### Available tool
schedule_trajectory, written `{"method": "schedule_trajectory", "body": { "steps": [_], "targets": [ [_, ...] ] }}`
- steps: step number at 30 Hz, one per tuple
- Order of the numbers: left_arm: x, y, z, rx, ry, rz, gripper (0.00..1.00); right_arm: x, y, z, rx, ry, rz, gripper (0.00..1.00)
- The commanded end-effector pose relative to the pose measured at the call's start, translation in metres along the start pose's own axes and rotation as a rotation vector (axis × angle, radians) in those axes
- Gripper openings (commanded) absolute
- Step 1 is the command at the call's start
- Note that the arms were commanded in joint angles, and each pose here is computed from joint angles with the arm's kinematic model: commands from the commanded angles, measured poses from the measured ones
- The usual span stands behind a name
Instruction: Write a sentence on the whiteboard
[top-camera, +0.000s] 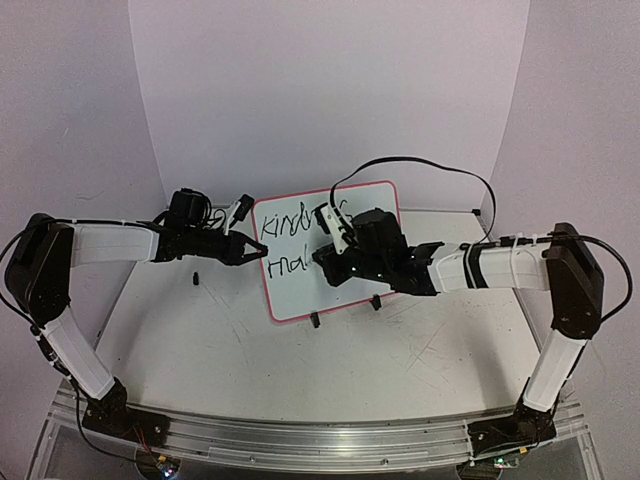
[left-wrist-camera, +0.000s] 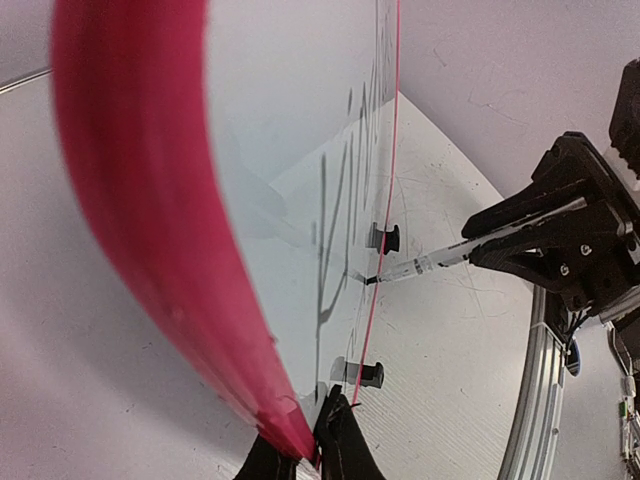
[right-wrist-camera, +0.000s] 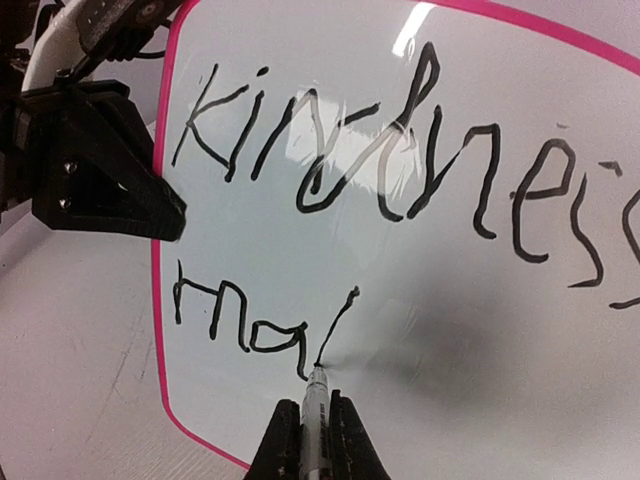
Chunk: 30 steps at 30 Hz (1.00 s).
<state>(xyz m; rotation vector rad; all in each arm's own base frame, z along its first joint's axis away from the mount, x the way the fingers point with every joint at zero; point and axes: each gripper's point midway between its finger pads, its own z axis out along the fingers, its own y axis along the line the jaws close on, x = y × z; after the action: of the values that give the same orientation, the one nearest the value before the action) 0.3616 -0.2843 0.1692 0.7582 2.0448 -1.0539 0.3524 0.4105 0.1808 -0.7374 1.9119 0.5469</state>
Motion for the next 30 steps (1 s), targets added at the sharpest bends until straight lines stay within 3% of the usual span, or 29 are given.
{"method": "schedule_trajectory", "body": {
  "steps": [1, 11, 17, 30],
  "targets": [
    [-0.01, 0.044, -0.008, -0.24, -0.018, 0.09, 0.0, -0.008, 0.003, -0.009, -0.004, -0.025, 0.027, 0.0],
    [-0.009, 0.044, -0.007, -0.237, -0.015, 0.086, 0.0, -0.028, -0.014, -0.022, 0.097, -0.081, 0.019, 0.0],
    [-0.01, 0.044, -0.008, -0.241, -0.017, 0.089, 0.0, -0.057, 0.007, -0.039, -0.022, -0.17, 0.018, 0.0],
    [-0.01, 0.043, -0.01, -0.24, -0.019, 0.089, 0.0, -0.049, 0.007, -0.006, -0.007, -0.128, 0.023, 0.0]
  ]
}}
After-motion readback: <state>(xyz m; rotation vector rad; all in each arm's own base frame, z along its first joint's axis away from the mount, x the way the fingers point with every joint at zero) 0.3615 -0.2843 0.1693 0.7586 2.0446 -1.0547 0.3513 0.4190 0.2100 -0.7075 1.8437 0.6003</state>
